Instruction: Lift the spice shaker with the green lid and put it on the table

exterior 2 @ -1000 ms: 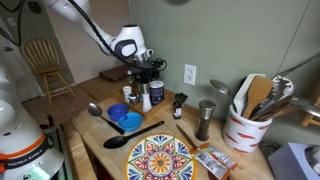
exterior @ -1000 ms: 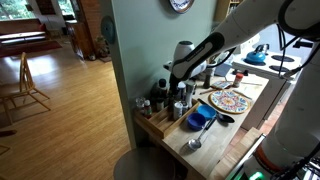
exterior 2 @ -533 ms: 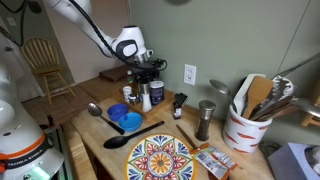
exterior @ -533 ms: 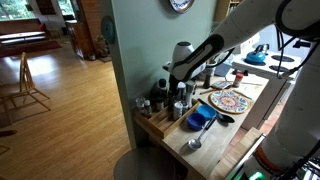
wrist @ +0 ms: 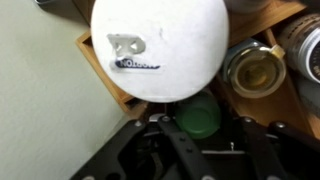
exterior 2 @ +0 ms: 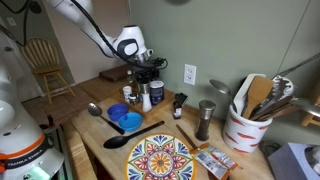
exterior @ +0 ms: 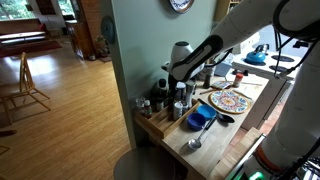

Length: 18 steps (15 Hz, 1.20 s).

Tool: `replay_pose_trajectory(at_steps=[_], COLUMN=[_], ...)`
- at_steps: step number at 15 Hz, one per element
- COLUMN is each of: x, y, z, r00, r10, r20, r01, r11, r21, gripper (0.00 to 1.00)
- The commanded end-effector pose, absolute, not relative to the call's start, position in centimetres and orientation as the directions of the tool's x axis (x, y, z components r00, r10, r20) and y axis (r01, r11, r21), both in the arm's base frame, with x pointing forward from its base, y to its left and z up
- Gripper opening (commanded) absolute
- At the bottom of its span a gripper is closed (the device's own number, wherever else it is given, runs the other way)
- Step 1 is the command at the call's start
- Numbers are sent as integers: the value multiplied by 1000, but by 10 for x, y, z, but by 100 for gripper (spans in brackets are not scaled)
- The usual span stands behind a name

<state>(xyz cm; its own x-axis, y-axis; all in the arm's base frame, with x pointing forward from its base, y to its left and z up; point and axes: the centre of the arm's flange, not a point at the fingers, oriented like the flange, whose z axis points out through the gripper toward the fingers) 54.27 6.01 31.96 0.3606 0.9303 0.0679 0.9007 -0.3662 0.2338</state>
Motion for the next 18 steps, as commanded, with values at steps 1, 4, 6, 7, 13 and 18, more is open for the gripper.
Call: replay_pose_trajectory(at_steps=[1,4,6,7,13,18], x=[538,529,527,526,514,501], y=[60,58,57,56,39,-6], z=[333,359,380,392,456,506], r00=[351,364,372,380,530,722], r10=[936,931,927,923,838,659], r20=[37,31,44,56,129,210], r01=[912,913,912,909,841,677], r11=[-350,-364,-373,-384,-539,-736], r21=[216,184,171,163,40,-20], gripper=[21,21,21,21,21,21])
